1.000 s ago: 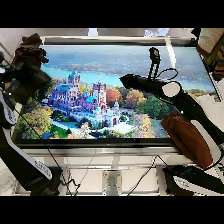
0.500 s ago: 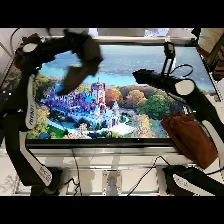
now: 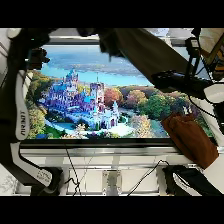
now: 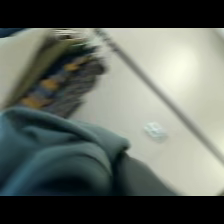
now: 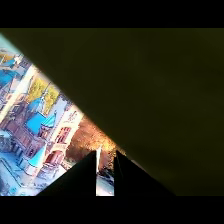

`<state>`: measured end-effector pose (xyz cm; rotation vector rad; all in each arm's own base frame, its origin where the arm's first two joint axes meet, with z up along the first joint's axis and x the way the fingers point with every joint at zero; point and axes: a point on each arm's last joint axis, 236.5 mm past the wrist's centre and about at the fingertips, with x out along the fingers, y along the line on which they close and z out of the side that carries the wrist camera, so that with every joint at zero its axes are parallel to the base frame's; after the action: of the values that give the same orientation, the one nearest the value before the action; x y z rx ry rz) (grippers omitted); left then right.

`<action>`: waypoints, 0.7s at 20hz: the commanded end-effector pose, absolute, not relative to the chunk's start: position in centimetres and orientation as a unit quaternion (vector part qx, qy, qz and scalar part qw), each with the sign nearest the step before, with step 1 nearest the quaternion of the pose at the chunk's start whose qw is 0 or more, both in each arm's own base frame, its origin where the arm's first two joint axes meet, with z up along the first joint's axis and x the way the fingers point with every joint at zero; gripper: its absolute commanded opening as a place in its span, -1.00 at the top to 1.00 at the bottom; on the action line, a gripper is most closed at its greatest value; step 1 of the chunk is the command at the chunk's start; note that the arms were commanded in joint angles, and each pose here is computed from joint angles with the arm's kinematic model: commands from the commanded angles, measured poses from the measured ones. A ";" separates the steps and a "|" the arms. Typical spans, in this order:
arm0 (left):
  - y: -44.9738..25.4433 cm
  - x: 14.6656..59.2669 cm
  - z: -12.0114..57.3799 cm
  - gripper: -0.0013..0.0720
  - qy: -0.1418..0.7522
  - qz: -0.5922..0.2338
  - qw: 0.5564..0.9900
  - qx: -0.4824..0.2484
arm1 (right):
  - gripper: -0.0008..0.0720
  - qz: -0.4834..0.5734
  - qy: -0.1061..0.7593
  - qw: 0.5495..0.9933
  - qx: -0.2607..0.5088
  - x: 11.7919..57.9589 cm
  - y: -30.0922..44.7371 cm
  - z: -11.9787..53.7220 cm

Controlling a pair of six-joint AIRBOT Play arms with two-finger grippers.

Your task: Fold the shirts.

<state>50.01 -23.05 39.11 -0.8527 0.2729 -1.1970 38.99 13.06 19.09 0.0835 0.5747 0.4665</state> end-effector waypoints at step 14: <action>-7.4 47.9 11.5 -0.05 0.562 -0.198 0.798 -0.091 | 0.05 0.058 0.520 0.851 0.049 33.3 1.9 5.6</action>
<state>47.83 -11.56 14.75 -0.2819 1.1076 -0.6133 35.65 4.95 10.34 0.0391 0.9318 0.2141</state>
